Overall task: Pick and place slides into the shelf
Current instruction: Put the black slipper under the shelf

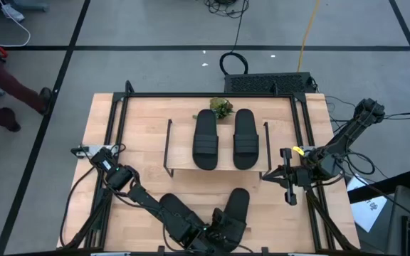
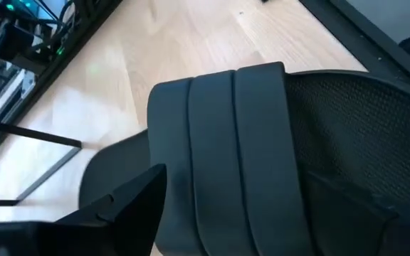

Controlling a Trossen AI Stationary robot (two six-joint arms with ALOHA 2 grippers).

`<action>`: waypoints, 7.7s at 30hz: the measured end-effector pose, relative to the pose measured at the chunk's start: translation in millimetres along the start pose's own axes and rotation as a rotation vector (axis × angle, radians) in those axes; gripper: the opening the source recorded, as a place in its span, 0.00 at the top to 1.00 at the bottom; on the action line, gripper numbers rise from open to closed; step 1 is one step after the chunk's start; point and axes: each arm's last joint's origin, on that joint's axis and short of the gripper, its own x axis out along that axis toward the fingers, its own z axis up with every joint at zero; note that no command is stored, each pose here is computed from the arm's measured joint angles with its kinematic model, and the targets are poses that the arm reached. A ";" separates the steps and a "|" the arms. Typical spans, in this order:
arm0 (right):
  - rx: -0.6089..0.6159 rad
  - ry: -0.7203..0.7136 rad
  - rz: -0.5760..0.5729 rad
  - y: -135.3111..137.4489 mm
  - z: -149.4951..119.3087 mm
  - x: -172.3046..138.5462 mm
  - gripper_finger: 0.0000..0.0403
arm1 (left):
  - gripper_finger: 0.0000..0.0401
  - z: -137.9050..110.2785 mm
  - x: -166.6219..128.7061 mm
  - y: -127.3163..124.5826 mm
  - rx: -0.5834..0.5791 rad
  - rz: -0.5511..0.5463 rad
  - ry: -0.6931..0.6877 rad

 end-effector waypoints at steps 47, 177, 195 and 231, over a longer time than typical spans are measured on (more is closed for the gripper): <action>0.069 0.001 0.004 2.1 -6.9 -0.8 1.00 | 1.00 17.2 -30.5 26.9 -0.173 0.407 -0.024; -0.043 -0.176 0.240 7.1 2.8 -2.3 1.00 | 0.99 -43.0 -213.0 98.8 -0.016 0.370 0.022; 0.045 0.194 0.418 39.9 -14.3 -4.6 1.00 | 0.99 -229.3 -225.5 106.9 -0.277 0.514 -0.415; 0.390 0.374 0.048 168.2 -121.4 74.7 1.00 | 0.99 -233.1 -229.1 111.8 -0.353 0.521 -0.435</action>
